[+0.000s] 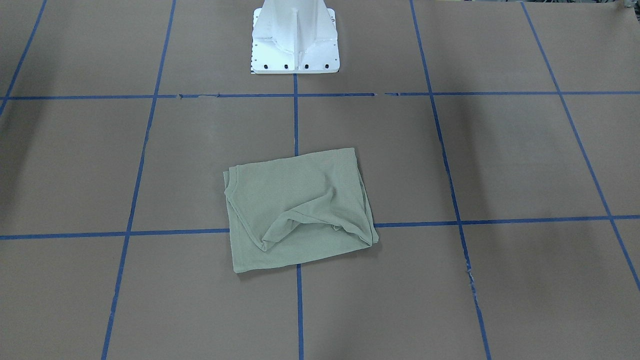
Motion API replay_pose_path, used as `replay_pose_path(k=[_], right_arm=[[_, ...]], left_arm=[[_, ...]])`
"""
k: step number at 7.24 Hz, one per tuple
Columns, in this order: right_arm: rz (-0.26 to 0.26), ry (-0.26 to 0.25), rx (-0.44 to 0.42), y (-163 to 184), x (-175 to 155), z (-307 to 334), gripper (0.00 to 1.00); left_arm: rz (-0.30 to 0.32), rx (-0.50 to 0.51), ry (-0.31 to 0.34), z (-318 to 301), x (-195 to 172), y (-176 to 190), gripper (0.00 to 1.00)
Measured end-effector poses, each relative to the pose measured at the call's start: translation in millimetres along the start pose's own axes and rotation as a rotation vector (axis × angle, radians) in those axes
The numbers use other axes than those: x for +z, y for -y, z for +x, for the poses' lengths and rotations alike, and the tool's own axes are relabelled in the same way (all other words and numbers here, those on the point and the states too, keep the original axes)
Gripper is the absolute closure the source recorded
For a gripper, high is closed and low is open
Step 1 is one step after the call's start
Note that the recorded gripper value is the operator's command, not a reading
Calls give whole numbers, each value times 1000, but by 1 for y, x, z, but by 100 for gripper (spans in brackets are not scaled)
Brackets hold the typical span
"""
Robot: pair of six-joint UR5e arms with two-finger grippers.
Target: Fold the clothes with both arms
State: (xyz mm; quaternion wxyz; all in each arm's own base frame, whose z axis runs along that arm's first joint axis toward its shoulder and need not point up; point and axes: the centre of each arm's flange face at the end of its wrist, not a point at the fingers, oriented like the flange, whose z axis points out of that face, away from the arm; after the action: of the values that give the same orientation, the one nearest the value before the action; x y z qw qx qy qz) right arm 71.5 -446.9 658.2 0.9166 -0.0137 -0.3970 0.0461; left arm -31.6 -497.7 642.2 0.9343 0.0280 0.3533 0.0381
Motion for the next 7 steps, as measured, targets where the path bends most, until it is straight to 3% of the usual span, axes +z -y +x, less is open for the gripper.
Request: replay_pose_path(k=[7], right_arm=[[9,1,-12,4,-4,-5,0]], left_arm=[[2,2,0,1,-1,1,0]])
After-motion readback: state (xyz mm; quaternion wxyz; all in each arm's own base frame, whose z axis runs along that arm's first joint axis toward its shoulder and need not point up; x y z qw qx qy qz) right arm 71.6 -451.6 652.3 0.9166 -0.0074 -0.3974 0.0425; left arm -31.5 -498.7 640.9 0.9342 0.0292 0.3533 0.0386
